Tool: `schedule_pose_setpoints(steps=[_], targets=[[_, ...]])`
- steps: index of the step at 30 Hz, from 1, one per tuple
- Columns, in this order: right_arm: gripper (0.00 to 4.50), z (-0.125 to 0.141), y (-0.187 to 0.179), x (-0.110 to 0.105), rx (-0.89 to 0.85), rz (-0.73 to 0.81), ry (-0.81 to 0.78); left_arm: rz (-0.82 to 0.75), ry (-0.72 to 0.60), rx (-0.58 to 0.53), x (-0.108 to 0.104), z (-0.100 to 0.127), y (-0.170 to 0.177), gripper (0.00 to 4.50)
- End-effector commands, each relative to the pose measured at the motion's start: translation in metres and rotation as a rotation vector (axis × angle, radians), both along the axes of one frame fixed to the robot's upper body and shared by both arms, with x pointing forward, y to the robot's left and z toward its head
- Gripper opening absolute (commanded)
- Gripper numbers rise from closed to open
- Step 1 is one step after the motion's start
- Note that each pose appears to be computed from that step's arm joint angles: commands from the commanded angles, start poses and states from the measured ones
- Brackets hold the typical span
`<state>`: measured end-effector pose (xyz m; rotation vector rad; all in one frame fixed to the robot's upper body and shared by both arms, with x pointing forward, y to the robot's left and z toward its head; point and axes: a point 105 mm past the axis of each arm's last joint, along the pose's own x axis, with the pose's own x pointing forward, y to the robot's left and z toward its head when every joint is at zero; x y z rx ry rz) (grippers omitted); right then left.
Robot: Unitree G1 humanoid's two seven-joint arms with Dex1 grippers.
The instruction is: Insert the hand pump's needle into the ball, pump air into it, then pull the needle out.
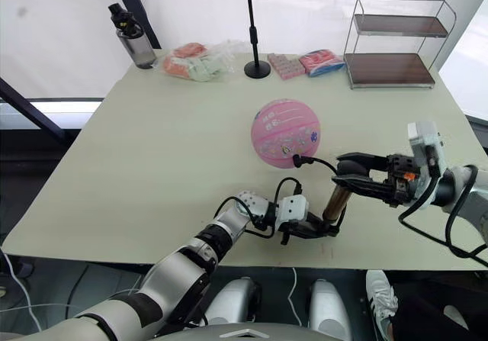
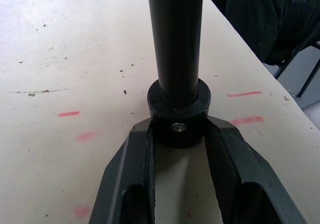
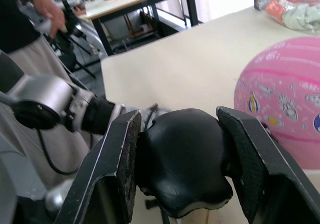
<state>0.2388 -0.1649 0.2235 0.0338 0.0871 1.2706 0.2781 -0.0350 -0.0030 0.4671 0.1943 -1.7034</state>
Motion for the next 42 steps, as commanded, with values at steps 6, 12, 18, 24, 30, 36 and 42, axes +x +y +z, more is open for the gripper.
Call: schedule_pose_setpoints(steps=[6, 12, 18, 24, 30, 36, 42], targets=[[1.92, 0.075, -0.005, -0.01, 0.066, 0.039, -0.134, -0.022, 0.077, 0.114, -0.016, -0.03, 0.015, 1.16], [1.92, 0.1, -0.009, -0.013, 0.094, 0.047, -0.165, -0.015, 0.075, 0.115, -0.015, -0.031, 0.017, 1.16], [1.92, 0.084, -0.005, -0.009, 0.08, 0.057, -0.089, -0.012, 0.075, 0.112, -0.015, -0.03, 0.015, 1.16], [1.92, 0.022, 0.003, -0.004, 0.006, 0.041, 0.041, -0.008, 0.08, 0.108, -0.016, -0.031, 0.013, 1.16], [1.92, -0.018, 0.003, 0.006, -0.023, -0.031, 0.058, -0.004, 0.08, 0.112, -0.015, -0.031, 0.015, 1.16], [1.92, -0.055, -0.001, 0.008, -0.089, -0.058, 0.037, -0.003, 0.077, 0.113, -0.015, -0.031, 0.015, 1.16], [1.92, -0.09, 0.001, 0.005, -0.122, -0.071, 0.012, -0.002, 0.076, 0.11, -0.014, -0.03, 0.014, 1.16]])
